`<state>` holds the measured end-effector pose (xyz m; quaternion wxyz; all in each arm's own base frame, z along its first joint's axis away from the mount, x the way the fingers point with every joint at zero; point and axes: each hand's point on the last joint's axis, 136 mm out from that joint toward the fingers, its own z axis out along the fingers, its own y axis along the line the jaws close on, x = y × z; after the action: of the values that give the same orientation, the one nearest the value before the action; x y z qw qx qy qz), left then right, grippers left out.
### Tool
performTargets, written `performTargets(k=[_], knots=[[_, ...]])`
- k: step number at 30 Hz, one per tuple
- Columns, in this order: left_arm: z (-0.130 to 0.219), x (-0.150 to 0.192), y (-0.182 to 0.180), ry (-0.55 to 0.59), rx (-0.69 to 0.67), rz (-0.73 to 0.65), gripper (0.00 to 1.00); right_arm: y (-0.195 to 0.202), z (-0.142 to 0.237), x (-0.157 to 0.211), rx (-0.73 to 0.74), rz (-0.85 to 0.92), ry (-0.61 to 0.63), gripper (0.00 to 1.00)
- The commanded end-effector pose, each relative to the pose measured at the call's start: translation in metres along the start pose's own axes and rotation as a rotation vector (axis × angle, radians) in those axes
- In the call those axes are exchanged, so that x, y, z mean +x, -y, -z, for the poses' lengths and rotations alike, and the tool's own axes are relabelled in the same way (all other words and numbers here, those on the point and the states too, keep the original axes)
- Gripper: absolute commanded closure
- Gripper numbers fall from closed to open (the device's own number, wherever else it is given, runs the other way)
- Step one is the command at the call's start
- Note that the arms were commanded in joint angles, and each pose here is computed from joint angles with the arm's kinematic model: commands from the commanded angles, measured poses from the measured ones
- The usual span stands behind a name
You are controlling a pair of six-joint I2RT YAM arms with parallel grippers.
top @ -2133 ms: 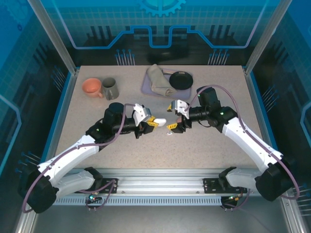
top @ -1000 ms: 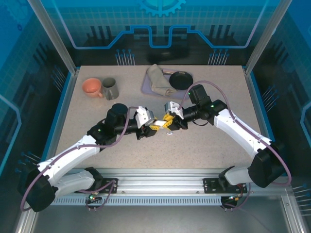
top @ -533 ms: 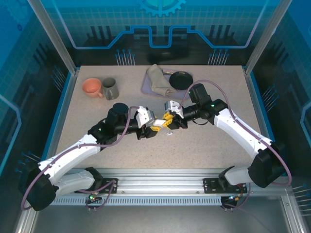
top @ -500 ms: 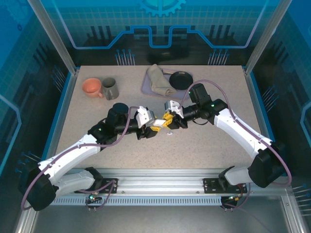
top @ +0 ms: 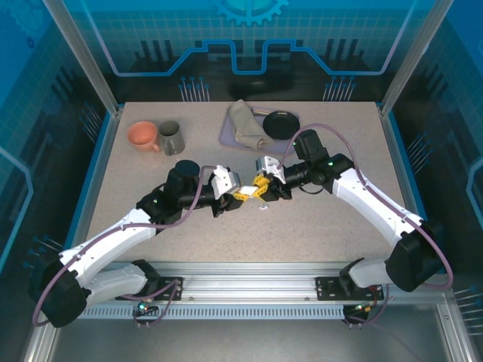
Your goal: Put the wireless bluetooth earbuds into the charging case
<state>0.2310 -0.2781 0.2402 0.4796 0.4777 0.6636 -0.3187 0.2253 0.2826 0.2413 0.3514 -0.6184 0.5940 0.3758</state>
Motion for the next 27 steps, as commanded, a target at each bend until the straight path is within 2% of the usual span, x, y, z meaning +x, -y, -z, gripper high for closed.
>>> performTargets(k=[1, 16, 19, 20, 24, 27], knots=[[0.001, -0.013, 0.002, 0.02, 0.012, -0.026, 0.79, -0.004, 0.004, -0.015, -0.008, 0.005, 0.03, 0.73], [0.004, -0.019, -0.005, 0.026, -0.032, -0.038, 0.86, 0.0, 0.05, -0.018, 0.279, 0.039, 0.071, 0.26], [0.004, -0.021, -0.006, 0.036, -0.037, -0.046, 0.87, -0.001, 0.062, -0.017, 0.378, 0.049, 0.091, 0.11], [0.004, -0.022, -0.005, 0.039, -0.037, -0.049, 0.88, -0.001, 0.067, -0.017, 0.42, 0.052, 0.104, 0.01], [0.005, -0.023, -0.005, 0.053, -0.038, -0.072, 0.89, 0.002, 0.084, -0.008, 0.576, 0.057, 0.128, 0.0], [0.005, -0.023, -0.002, 0.059, -0.037, -0.114, 0.89, -0.002, 0.091, -0.002, 0.634, 0.054, 0.144, 0.0]])
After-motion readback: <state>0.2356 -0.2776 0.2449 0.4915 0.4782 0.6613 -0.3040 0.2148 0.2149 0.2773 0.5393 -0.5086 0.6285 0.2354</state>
